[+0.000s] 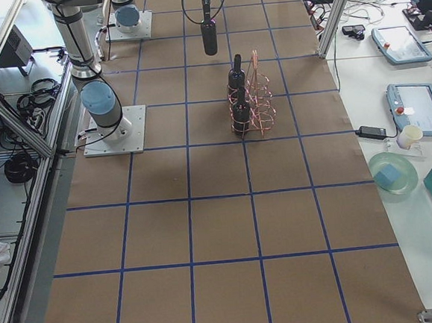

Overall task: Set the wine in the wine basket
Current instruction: 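Lift the bottle and carry it over the wine rack with the right gripper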

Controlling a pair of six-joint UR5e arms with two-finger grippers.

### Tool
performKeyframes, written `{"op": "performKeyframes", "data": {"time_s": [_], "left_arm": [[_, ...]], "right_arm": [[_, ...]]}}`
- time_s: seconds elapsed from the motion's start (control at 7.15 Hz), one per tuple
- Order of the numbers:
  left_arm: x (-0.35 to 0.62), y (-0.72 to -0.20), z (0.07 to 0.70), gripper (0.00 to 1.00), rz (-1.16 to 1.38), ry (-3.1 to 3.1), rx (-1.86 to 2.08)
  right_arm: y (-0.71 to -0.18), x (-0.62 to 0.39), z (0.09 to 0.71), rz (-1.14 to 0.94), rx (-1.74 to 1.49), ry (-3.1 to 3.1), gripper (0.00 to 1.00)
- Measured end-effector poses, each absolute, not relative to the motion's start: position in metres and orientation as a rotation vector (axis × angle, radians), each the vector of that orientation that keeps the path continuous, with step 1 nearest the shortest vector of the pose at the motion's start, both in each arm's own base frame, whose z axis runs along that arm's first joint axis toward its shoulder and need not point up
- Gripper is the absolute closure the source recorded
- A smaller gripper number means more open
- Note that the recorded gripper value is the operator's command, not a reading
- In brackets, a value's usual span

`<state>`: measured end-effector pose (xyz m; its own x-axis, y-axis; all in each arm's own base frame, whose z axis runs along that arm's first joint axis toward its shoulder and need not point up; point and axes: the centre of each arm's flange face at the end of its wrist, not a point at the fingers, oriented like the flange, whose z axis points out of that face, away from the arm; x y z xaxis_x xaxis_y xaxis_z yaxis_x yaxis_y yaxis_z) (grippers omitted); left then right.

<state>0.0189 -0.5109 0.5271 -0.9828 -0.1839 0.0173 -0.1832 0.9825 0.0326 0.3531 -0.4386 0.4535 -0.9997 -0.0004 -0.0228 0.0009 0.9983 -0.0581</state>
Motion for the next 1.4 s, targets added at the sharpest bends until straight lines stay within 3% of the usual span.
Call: {"op": "performKeyframes", "data": {"time_s": [0.56, 0.98, 1.4], "left_arm": [[0.005, -0.514, 0.525, 0.00, -0.045, -3.107, 0.255], [-0.038, -0.513, 0.527, 0.00, -0.036, -3.113, 0.221], [-0.057, -0.513, 0.528, 0.00, -0.016, -3.105, 0.186]], "right_arm": [[-0.436, 0.157, 0.564, -0.099, -0.172, 3.218, 1.00], [-0.461, 0.044, 0.577, -0.080, -0.160, 3.187, 1.00], [-0.510, 0.018, 0.559, -0.114, -0.110, 3.137, 1.00]]}}
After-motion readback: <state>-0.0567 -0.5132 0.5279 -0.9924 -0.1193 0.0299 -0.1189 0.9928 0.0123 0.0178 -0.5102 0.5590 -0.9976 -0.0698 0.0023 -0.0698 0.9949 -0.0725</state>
